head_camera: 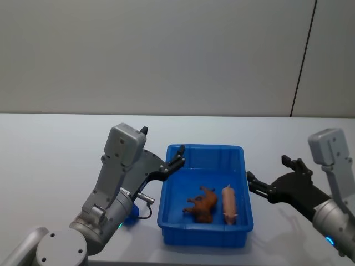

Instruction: Pick up the two dolls from the table and place them into the box.

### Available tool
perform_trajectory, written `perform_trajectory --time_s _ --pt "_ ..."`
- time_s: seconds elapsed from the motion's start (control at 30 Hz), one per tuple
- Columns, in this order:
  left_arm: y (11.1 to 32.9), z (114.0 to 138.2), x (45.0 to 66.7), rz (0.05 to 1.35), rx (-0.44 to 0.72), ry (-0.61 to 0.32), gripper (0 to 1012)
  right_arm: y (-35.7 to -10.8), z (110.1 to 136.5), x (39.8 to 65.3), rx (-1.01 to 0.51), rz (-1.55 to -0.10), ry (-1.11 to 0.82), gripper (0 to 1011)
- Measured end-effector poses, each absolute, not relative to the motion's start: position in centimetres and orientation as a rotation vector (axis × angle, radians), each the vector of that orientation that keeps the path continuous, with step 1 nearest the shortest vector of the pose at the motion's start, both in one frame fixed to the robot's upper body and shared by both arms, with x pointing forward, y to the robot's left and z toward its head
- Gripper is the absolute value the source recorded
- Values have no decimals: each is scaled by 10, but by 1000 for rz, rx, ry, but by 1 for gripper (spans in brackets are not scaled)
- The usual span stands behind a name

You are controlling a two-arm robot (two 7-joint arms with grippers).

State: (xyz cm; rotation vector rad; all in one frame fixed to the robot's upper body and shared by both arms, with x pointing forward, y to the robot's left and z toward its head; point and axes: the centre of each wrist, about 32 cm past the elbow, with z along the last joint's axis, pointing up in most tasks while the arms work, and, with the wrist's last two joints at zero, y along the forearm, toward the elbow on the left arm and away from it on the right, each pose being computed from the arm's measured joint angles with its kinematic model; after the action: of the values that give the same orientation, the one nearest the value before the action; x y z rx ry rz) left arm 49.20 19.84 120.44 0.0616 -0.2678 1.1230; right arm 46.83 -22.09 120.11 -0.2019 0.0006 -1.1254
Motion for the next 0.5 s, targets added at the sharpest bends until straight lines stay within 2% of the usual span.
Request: perform_trajectory --time_s 0.23,0.5 --pt "199 1204 490 1121 68 -275 1001 -230 1200 467 -204 -1142 2 1003" --pt "207 1205 476 1144 99 -277 1001 -236 1200 466 -206 -1151 1 1002"
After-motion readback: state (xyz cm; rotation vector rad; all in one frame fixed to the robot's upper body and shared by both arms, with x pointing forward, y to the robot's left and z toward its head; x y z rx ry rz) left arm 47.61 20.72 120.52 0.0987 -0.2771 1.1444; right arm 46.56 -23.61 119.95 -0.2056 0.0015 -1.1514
